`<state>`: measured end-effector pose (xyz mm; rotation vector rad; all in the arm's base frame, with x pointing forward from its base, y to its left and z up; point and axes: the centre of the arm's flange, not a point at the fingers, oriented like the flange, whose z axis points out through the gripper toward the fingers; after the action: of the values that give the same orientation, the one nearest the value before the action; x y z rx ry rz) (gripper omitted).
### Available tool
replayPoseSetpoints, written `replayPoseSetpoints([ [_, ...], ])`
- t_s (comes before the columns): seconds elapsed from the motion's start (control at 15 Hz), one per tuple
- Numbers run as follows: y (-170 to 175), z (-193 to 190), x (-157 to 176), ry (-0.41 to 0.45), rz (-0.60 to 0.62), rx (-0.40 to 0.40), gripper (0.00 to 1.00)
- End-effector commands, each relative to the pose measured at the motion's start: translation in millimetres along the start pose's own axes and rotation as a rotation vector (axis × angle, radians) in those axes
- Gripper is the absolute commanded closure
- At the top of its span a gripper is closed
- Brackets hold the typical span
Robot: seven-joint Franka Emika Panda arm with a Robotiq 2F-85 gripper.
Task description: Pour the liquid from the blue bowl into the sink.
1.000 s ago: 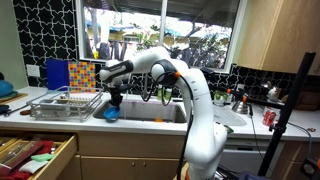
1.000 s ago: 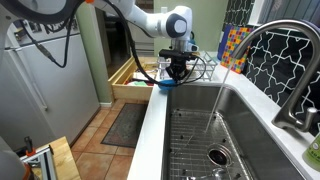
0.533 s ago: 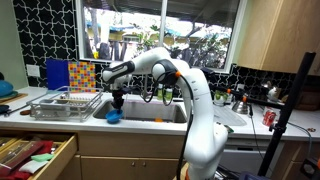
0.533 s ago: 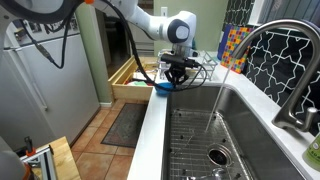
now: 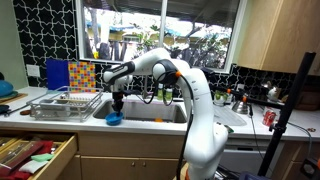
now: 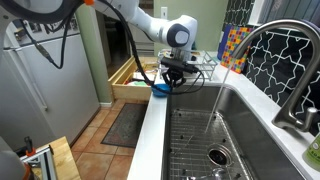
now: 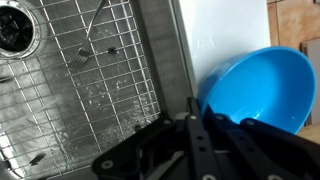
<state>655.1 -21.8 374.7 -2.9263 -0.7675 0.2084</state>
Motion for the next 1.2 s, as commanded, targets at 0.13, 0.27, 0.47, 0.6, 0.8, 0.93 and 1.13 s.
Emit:
replayPoseSetpoints([
  [0.13,-4.7,7.0,-11.1,0.02,-0.026,0.015,0.69],
  [0.27,-4.6,5.2,-11.7,0.024,-0.023,0.009,0.66],
  [0.47,-5.6,0.9,-12.9,0.039,-0.022,0.006,0.45],
  [0.6,-6.7,-3.6,-14.4,0.052,-0.027,0.002,0.3],
  [0.8,-9.8,-13.7,-16.6,0.058,-0.02,-0.009,0.07],
  [0.93,-13.2,-25.7,-20.0,0.055,0.005,-0.023,0.0],
  [1.13,-15.9,-48.3,-27.2,0.06,0.048,-0.07,0.0],
])
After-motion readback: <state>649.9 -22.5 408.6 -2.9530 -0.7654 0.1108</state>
